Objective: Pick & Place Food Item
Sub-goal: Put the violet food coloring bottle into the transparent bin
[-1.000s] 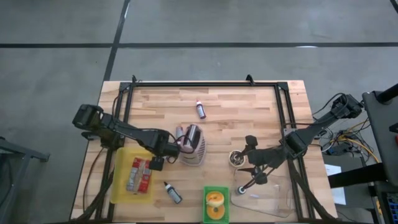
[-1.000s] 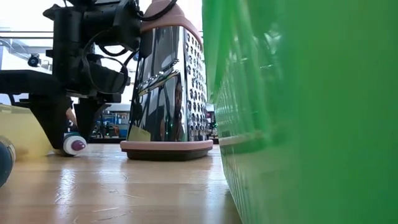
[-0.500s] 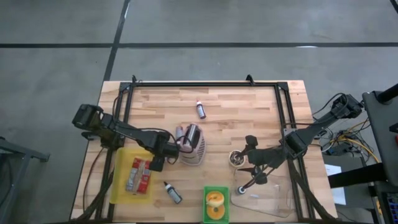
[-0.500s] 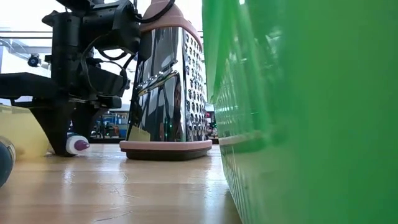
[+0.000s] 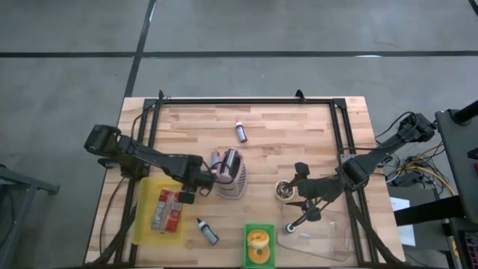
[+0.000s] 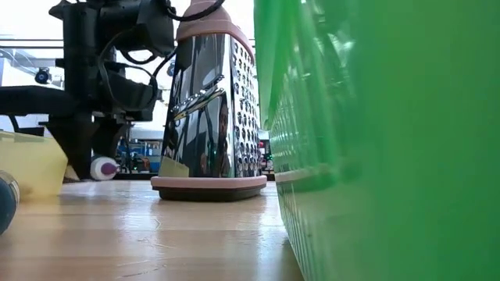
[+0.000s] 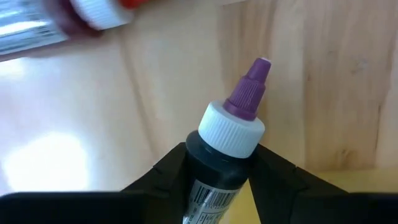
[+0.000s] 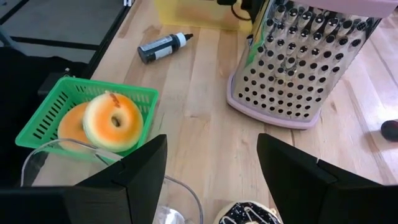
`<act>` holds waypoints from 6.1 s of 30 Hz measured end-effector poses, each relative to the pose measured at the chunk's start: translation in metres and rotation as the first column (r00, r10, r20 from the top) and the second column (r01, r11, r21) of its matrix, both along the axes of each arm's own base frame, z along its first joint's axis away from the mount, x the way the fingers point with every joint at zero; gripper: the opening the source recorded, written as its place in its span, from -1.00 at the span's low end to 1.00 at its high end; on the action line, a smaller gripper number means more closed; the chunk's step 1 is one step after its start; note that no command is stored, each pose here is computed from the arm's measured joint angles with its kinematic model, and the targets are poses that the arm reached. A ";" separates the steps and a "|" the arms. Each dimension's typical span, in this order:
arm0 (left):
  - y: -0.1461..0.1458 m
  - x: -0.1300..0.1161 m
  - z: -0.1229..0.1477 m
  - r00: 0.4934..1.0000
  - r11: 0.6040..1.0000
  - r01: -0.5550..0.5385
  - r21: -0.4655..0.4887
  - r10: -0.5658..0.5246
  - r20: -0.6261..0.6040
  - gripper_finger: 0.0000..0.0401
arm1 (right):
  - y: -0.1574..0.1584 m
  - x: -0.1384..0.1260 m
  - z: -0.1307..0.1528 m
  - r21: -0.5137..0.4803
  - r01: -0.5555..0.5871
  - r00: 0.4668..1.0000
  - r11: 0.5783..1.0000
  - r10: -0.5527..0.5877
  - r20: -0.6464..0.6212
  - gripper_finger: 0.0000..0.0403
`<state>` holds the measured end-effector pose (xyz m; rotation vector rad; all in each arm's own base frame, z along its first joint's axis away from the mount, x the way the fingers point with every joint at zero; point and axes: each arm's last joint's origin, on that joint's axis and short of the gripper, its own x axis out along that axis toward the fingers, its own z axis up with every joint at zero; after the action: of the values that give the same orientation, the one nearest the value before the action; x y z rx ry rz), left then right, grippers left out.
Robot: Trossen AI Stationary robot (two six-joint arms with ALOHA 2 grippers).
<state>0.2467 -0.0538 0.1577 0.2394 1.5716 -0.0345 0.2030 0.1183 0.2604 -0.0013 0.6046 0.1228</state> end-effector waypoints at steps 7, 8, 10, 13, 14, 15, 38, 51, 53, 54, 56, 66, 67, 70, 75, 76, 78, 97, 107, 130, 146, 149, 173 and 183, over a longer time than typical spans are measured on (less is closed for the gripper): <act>0.003 -0.004 0.023 0.996 0.999 -0.020 0.038 0.017 0.083 -0.34 | 0.000 0.000 0.001 0.003 0.000 1.000 1.000 0.000 0.005 0.21; 0.003 -0.005 0.027 0.995 0.999 -0.026 0.035 0.022 0.100 -0.34 | 0.000 0.000 0.001 0.003 0.000 1.000 1.000 0.000 0.005 0.21; 0.003 -0.008 0.035 0.990 0.999 -0.033 0.025 0.029 0.137 -0.34 | 0.000 0.000 0.001 0.003 0.000 1.000 1.000 0.000 0.005 0.21; 0.005 -0.014 0.048 0.979 0.999 -0.048 0.015 0.044 0.198 -0.34 | 0.000 0.000 0.001 0.004 0.000 1.000 1.000 0.000 0.006 0.21; 0.006 -0.016 0.053 0.974 0.998 -0.056 0.019 0.050 0.220 -0.34 | 0.000 0.000 0.001 0.005 0.000 1.000 1.000 0.000 0.008 0.21; 0.006 -0.018 0.057 0.969 0.998 -0.062 0.017 0.056 0.242 -0.34 | 0.000 0.000 0.001 0.008 0.002 1.000 1.000 -0.002 0.008 0.21; 0.006 -0.014 0.203 0.677 0.985 -0.004 0.174 -0.125 0.725 -0.34 | -0.005 0.004 0.008 -0.175 0.150 0.982 0.973 -0.125 0.143 0.21; -0.005 0.075 0.195 0.863 0.900 0.072 0.430 -0.272 0.425 -0.34 | -0.005 0.010 0.050 -0.321 0.214 0.954 0.923 -0.126 0.272 0.21; -0.006 0.083 0.195 0.870 0.879 0.084 0.469 -0.294 0.396 -0.35 | -0.005 0.011 0.052 -0.342 0.242 0.948 0.908 -0.146 0.284 0.21; -0.007 0.087 0.197 0.869 0.872 0.092 0.481 -0.307 0.389 -0.35 | -0.006 0.012 0.052 -0.359 0.256 0.945 0.898 -0.154 0.288 0.21; -0.007 0.093 0.202 0.861 0.859 0.099 0.502 -0.327 0.390 -0.35 | -0.006 0.013 0.051 -0.389 0.276 0.942 0.879 -0.168 0.290 0.21; -0.005 0.097 0.234 0.813 0.845 0.092 0.527 -0.369 0.450 -0.35 | -0.002 0.032 0.049 -0.437 0.326 0.919 0.838 -0.173 0.354 0.21; -0.005 0.098 0.234 0.810 0.845 0.098 0.525 -0.374 0.452 -0.35 | -0.002 0.034 0.049 -0.447 0.331 0.917 0.831 -0.171 0.361 0.21; -0.006 0.101 0.231 0.808 0.837 0.120 0.533 -0.395 0.438 -0.35 | -0.002 0.044 0.047 -0.478 0.343 0.911 0.808 -0.162 0.380 0.21; -0.007 0.106 0.226 0.809 0.830 0.141 0.539 -0.411 0.421 -0.35 | -0.002 0.059 0.045 -0.515 0.374 0.894 0.771 -0.150 0.423 0.21; -0.007 0.107 0.226 0.808 0.829 0.143 0.541 -0.414 0.420 -0.35 | -0.002 0.062 0.044 -0.525 0.378 0.891 0.762 -0.147 0.429 0.21; -0.007 0.107 0.226 0.803 0.828 0.142 0.542 -0.417 0.426 -0.35 | -0.003 0.070 0.042 -0.539 0.393 0.885 0.745 -0.146 0.443 0.21; -0.009 0.109 0.227 0.785 0.836 0.177 0.519 -0.438 0.438 -0.36 | -0.020 0.103 0.045 -0.585 0.457 0.868 0.670 -0.192 0.458 0.21; -0.010 0.110 0.227 0.769 0.843 0.197 0.500 -0.450 0.455 -0.36 | -0.021 0.106 0.044 -0.590 0.449 0.871 0.671 -0.181 0.457 0.21; -0.009 0.112 0.229 0.757 0.850 0.188 0.492 -0.445 0.479 -0.36 | -0.022 0.108 0.049 -0.545 0.444 0.852 0.711 -0.146 0.503 0.21; -0.007 0.112 0.229 0.759 0.849 0.190 0.492 -0.445 0.474 -0.36 | -0.020 0.128 0.042 -0.583 0.436 0.865 0.686 -0.142 0.481 0.18; -0.007 0.112 0.229 0.760 0.849 0.191 0.492 -0.445 0.474 -0.36 | -0.018 0.131 0.044 -0.605 0.446 0.867 0.660 -0.150 0.475 0.12; -0.008 0.112 0.227 0.763 0.851 0.202 0.485 -0.447 0.467 -0.37 | -0.015 0.131 0.044 -0.648 0.447 0.880 0.617 -0.176 0.441 -0.49; -0.008 0.113 0.227 0.759 0.854 0.204 0.479 -0.447 0.473 -0.37 | -0.014 0.130 0.045 -0.658 0.453 0.880 0.601 -0.183 0.439 -0.49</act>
<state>0.3593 -0.0617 0.3849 0.7884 0.8950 0.0784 0.3332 0.1043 0.3054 -0.7162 0.2660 -0.4985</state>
